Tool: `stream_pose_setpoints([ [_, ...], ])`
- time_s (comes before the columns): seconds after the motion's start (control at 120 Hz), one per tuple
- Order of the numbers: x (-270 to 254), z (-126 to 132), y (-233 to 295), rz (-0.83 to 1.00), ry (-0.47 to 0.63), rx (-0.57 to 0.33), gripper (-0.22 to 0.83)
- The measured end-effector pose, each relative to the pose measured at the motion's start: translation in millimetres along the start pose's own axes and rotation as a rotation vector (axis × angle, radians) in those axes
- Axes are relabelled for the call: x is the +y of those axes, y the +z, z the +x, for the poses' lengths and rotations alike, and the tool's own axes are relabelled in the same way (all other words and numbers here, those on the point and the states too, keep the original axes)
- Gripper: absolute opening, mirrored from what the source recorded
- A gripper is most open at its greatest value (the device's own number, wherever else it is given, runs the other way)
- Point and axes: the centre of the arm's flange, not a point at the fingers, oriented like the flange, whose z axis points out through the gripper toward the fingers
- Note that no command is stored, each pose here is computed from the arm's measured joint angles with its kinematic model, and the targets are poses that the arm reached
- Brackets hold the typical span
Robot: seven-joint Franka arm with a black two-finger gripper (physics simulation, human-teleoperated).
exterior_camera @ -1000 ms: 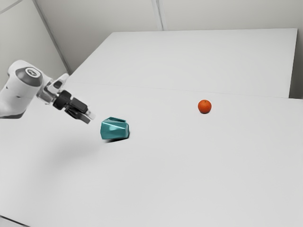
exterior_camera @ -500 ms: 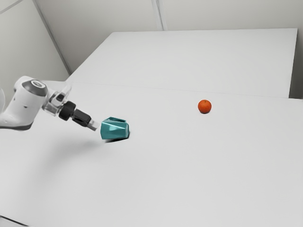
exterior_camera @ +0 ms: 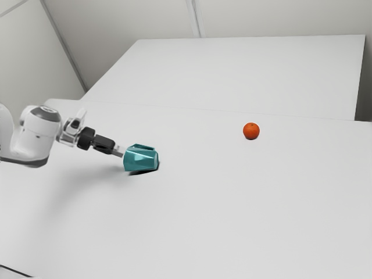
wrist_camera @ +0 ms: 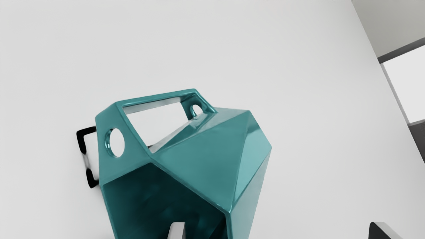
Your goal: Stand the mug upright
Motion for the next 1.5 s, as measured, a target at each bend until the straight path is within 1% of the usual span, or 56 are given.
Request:
stream_pose_setpoints([
  [0.308,-10.4,0.3,23.6,-0.039,-0.017,0.051,0.62],
  [0.35,-11.1,0.1,26.1,-0.046,-0.020,0.058,0.60],
  [0.592,-13.0,-2.6,27.7,-0.079,-0.025,0.077,0.30],
  [0.758,-11.5,-2.7,27.3,-0.096,-0.017,0.078,0.04],
  [0.825,-9.8,0.1,27.3,-0.099,-0.008,0.078,-0.03],
  [0.908,-7.2,2.5,28.2,-0.105,0.001,0.078,-0.08],
  [1.083,0.2,8.8,33.4,-0.118,0.019,0.081,-0.14],
  [1.233,6.7,14.4,30.6,-0.112,0.040,0.080,-0.16],
  [1.325,22.7,24.4,23.8,-0.086,0.078,0.074,-0.16],
  [1.4,46.3,33.8,21.0,-0.042,0.132,0.048,-0.17],
  [1.5,80.4,44.5,29.3,0.044,0.217,-0.034,-0.17],
])
